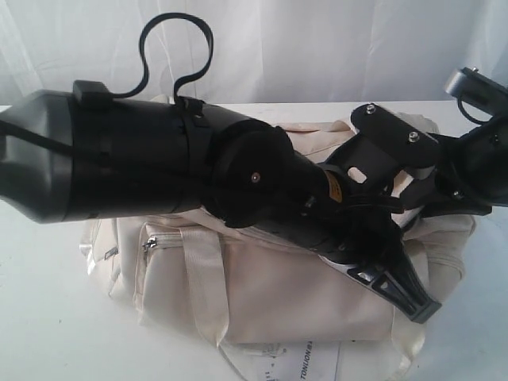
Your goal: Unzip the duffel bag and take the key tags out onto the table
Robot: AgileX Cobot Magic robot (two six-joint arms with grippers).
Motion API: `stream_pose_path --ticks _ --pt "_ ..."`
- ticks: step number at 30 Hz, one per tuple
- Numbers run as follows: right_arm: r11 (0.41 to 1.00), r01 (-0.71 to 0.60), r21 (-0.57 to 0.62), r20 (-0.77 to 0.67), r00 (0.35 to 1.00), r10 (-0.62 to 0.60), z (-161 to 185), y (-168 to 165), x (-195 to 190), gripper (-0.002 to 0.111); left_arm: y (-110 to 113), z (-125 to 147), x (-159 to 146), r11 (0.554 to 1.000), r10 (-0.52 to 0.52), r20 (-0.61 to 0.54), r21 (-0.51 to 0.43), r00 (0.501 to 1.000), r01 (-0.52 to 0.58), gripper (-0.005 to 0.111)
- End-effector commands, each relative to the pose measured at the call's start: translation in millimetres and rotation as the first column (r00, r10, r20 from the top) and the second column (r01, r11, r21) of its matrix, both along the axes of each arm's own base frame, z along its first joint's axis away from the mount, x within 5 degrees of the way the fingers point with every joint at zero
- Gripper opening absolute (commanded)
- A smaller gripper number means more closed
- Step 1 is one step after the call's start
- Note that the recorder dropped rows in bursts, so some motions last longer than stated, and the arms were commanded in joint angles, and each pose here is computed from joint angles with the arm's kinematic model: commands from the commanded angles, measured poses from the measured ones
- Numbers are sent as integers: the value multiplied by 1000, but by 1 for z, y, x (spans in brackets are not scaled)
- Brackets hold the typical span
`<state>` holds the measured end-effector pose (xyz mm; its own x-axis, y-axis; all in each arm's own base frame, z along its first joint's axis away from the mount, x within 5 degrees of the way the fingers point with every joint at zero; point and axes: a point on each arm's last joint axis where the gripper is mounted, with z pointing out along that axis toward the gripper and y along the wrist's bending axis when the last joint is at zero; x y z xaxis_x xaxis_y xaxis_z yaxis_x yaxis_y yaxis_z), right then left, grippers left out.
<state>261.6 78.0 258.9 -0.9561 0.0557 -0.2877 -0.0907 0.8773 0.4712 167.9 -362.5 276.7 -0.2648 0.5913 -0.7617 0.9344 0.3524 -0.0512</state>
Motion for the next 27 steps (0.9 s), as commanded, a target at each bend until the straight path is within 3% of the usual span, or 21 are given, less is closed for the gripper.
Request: stream_pose_path --ticks 1,11,27 --pt "1000 4 0 -14 1000 -4 -1 -2 -2 13 0 1 -4 1000 -2 -17 -1 1000 2 0" --pt "999 25 -47 50 999 -22 -1 -6 4 0 3 -3 -6 999 -14 -43 42 999 16 0" --pt "990 77 -117 61 996 -70 -3 -13 6 0 11 -14 -13 987 -31 -121 151 992 49 0"
